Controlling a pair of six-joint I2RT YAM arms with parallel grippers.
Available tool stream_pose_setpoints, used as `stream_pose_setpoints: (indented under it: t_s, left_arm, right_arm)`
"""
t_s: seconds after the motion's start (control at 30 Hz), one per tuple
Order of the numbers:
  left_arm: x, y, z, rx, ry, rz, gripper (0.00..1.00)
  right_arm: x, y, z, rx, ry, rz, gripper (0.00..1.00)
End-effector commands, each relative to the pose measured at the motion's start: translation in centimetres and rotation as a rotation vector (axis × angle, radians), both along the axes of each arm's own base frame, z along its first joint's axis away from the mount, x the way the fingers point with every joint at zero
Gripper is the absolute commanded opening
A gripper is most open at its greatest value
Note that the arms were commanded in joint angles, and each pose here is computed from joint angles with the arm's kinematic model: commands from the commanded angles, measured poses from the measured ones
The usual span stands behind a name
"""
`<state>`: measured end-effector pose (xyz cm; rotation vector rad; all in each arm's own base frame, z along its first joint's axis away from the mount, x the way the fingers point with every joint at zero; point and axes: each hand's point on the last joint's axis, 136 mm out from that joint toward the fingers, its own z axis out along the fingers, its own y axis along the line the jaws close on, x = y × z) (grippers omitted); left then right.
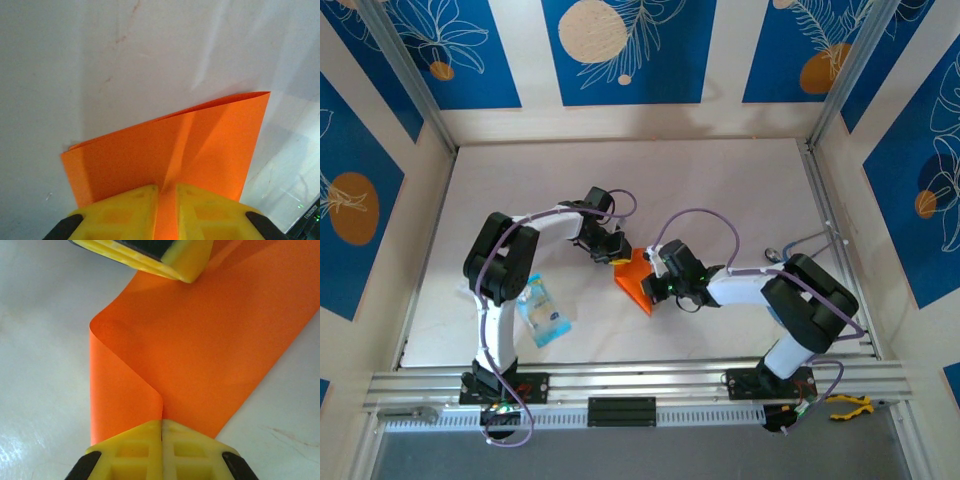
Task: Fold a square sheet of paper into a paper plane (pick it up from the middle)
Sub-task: Third fold the triangle at the center of the table.
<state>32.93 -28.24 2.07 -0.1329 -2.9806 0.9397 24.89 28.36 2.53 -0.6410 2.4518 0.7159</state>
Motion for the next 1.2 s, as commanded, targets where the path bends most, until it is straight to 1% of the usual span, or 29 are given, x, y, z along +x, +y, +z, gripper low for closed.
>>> stream_pose_setpoints:
  t_s: [0.0,0.87,1.03,1.17]
  left_arm:
    - [-1.2,1.3,-1.2,0.074,0.029,0.007,0.21]
    - [-1.2,1.4,-1.1,0.076,0.025,0.011,0.21]
    - [-0.9,1.0,-0.5,0.06,0.016,0.012,0.21]
    - [-0.1,0.5,1.0,0.04,-0.016,0.008,0.22]
  right_arm:
    - [-0.2,-0.4,-0.7,-0.012,0.018,-0.013,0.01]
    - [-0.2,-0.5,-1.6,-0.035,0.038,-0.017,0.01]
    - [-0.3,-0.6,-1.8,-0.042,0.044,-0.017,0.01]
    - [-0.4,-0.7,-2.0,-0.047,0.05,-0.023,0.01]
